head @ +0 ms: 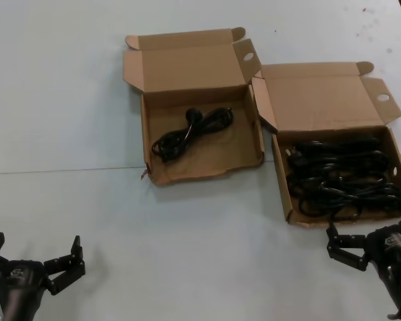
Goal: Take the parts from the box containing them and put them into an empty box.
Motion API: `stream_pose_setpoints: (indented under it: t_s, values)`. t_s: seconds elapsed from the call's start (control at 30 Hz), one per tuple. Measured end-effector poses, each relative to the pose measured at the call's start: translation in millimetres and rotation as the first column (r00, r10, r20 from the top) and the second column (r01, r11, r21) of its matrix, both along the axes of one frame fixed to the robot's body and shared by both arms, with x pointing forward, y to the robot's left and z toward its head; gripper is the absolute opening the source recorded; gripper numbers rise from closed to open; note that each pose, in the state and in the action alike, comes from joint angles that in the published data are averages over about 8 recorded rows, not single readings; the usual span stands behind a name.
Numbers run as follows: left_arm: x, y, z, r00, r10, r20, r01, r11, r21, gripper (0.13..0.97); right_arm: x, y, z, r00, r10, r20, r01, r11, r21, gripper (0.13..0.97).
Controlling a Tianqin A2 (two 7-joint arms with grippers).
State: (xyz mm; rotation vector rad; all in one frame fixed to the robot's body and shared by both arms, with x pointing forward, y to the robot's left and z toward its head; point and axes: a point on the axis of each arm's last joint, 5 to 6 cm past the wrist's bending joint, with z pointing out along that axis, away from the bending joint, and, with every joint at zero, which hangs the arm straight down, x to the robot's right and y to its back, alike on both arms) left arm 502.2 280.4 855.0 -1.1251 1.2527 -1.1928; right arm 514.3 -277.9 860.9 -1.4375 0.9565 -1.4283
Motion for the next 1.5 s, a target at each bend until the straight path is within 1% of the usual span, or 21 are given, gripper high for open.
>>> stream_pose_setpoints:
  t_s: [1.5]
  values:
    - [0.0, 0.0, 0.0, 1.0, 0.0, 0.0, 0.0, 1.0, 0.0, 0.966, 0.0, 0.0, 0.0, 1.0, 0.0, 0.0, 0.0, 1.0, 0.0, 0.966]
